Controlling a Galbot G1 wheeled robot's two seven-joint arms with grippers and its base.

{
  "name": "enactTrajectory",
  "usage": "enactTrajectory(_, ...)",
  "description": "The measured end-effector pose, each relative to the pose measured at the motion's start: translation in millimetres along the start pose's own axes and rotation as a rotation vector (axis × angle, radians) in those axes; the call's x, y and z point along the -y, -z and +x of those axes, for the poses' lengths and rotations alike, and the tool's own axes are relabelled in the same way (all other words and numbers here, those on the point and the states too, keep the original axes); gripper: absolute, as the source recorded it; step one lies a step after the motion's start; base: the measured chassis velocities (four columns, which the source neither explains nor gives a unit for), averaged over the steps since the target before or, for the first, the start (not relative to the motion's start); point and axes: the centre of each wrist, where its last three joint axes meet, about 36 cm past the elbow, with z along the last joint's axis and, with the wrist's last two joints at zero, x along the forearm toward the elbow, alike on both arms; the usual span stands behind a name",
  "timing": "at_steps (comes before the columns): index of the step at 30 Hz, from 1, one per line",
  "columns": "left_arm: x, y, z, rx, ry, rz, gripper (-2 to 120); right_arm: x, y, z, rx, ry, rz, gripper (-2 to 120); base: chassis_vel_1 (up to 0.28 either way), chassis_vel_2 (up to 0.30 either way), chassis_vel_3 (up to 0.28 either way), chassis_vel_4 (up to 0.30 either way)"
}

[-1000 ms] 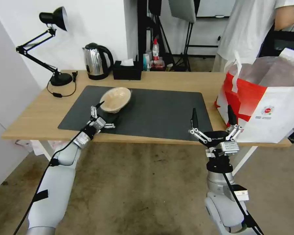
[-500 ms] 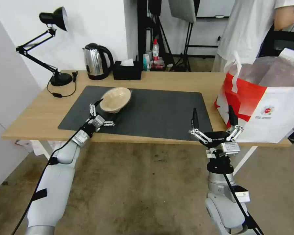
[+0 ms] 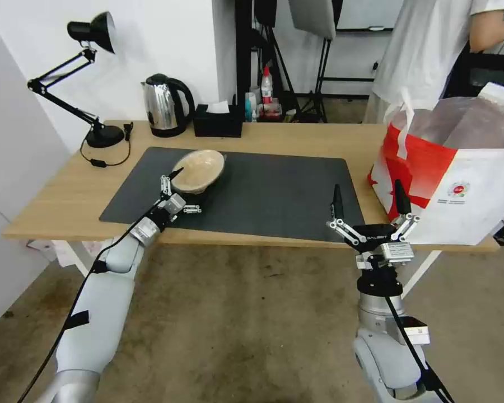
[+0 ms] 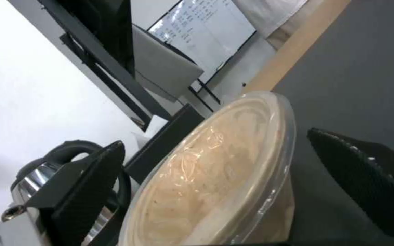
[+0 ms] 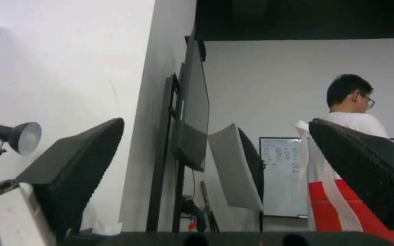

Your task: Pick up the trash from the table and place it into the takeout bag.

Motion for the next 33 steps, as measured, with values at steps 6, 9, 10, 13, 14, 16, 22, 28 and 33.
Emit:
enactTrajectory(6, -1.4, -5.5, -3.4, -0.012, -0.008, -0.007, 98, 0.5, -1.1, -1.1, 0.001, -0.005, -0.001, 100, 0.000, 0.000, 0.000, 0.000)
enactTrajectory(9, -1.2, -7.5, -5.2, -0.018, -0.008, -0.008, 92, 0.7, -1.3, -1.0, 0.001, -0.006, -0.001, 100, 0.000, 0.000, 0.000, 0.000)
enactTrajectory(10, -1.4, -8.1, -6.2, -0.021, -0.007, -0.011, 87, 0.7, -1.3, -0.9, 0.000, -0.006, -0.001, 100, 0.000, 0.000, 0.000, 0.000)
enactTrajectory(13, -1.9, -8.8, -8.5, -0.027, -0.008, -0.020, 79, 0.7, -1.3, -0.6, -0.001, -0.007, -0.002, 100, 0.000, 0.000, 0.000, 0.000)
enactTrajectory(14, -2.1, -9.6, -9.6, -0.031, -0.007, -0.024, 74, 0.9, -1.3, -0.6, -0.001, -0.008, -0.003, 100, 0.000, 0.000, 0.000, 0.000)
enactTrajectory(16, -1.9, -10.7, -10.9, -0.036, -0.005, -0.029, 66, 1.4, -1.3, -0.7, -0.001, -0.010, -0.003, 100, 0.000, 0.000, 0.000, 0.000)
enactTrajectory(22, 0.1, -11.3, -12.6, -0.040, -0.010, -0.033, 46, 2.0, -0.8, -1.3, 0.001, -0.014, -0.004, 100, 0.000, 0.000, 0.000, 0.000)
enactTrajectory(28, -0.4, -10.0, -15.2, -0.038, -0.012, -0.040, 25, 2.1, -0.6, -1.0, 0.001, -0.016, -0.005, 100, 0.000, 0.000, 0.000, 0.000)
enactTrajectory(33, -1.3, -9.8, -15.5, -0.037, -0.013, -0.043, 5, 2.2, -0.4, -1.3, 0.002, -0.017, -0.005, 100, 0.000, 0.000, 0.000, 0.000)
